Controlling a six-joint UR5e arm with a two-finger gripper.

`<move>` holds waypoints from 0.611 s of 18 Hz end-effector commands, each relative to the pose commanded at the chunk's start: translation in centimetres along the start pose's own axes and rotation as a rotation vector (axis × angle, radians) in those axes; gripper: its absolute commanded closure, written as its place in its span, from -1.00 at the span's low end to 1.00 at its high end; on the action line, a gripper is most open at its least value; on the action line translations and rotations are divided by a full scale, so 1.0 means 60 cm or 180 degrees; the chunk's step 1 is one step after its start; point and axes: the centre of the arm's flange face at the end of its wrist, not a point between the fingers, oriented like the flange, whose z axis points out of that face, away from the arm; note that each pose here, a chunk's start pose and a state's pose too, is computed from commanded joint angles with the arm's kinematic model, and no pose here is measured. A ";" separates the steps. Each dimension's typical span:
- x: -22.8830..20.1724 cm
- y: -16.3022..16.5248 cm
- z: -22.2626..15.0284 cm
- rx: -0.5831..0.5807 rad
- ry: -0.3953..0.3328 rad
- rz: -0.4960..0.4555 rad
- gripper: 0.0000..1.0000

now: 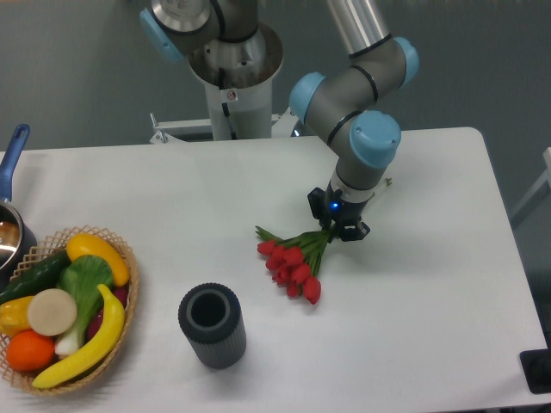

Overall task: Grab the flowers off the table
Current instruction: 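Lift the gripped red tulips up off the table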

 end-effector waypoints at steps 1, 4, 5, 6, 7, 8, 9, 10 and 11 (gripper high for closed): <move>-0.003 -0.006 -0.011 0.0076 -0.0034 0.0000 0.50; -0.003 -0.027 -0.062 0.0455 -0.0137 -0.0084 0.50; -0.004 -0.034 -0.083 0.0558 -0.0189 -0.0113 0.50; -0.003 -0.038 -0.103 0.0630 -0.0239 -0.0139 0.50; -0.007 -0.037 -0.124 0.0692 -0.0302 -0.0176 0.50; -0.012 -0.039 -0.142 0.0773 -0.0346 -0.0214 0.50; -0.014 -0.045 -0.159 0.0881 -0.0373 -0.0249 0.50; -0.016 -0.051 -0.173 0.0997 -0.0388 -0.0275 0.50; -0.021 -0.049 -0.185 0.1113 -0.0395 -0.0326 0.50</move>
